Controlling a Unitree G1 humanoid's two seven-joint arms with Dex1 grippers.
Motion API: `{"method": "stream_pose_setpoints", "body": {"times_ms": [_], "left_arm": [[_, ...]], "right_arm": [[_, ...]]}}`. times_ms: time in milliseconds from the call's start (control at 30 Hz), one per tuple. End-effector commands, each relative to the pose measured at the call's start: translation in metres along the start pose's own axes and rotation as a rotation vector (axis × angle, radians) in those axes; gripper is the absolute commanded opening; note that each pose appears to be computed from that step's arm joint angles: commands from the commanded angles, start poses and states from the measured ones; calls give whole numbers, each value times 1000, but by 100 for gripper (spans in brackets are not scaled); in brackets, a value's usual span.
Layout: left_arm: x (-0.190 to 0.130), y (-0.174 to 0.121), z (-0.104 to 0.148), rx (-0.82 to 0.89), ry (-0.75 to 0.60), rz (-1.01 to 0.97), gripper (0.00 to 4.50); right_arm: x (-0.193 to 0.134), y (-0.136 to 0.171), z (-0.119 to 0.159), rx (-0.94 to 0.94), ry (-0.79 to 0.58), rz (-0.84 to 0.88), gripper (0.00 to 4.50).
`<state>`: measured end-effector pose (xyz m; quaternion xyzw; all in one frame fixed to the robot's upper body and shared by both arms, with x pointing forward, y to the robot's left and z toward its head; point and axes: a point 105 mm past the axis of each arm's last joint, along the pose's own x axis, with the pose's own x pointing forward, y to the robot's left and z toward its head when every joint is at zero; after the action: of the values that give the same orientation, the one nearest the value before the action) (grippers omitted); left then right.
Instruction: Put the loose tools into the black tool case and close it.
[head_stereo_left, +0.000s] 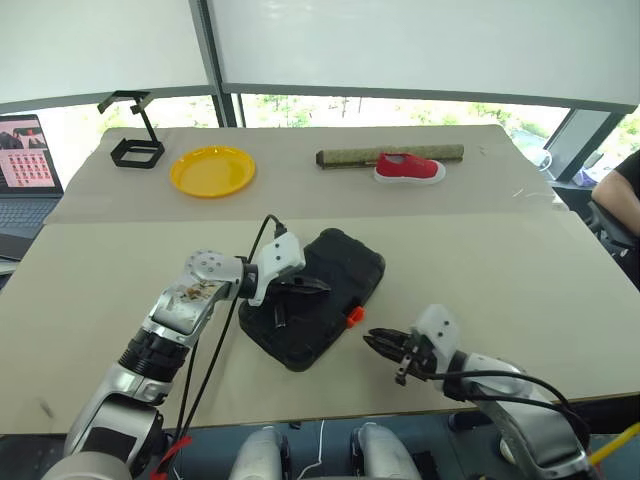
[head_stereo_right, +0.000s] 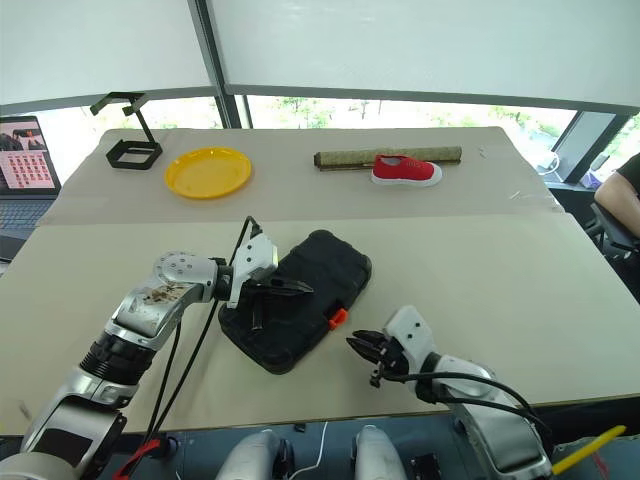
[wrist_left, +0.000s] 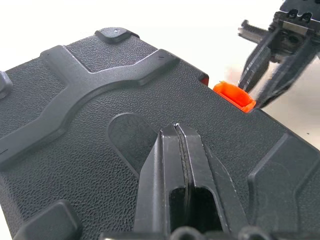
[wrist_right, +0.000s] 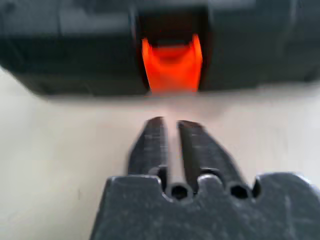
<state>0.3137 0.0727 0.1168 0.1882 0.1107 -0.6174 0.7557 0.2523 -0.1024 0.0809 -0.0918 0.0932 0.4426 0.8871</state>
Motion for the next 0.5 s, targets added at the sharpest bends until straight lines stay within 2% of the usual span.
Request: {"method": "stream_pose_setpoints", "body": {"times_ms": [33,500], "left_arm": [[4,-10,-52,-127,155,-15,0],[5,-11,-56,-140,168,-23,0]], "right_arm": [[2,-6,13,-60,-51,-15,1],[7,4,41,-49,-130,69,1]]}}
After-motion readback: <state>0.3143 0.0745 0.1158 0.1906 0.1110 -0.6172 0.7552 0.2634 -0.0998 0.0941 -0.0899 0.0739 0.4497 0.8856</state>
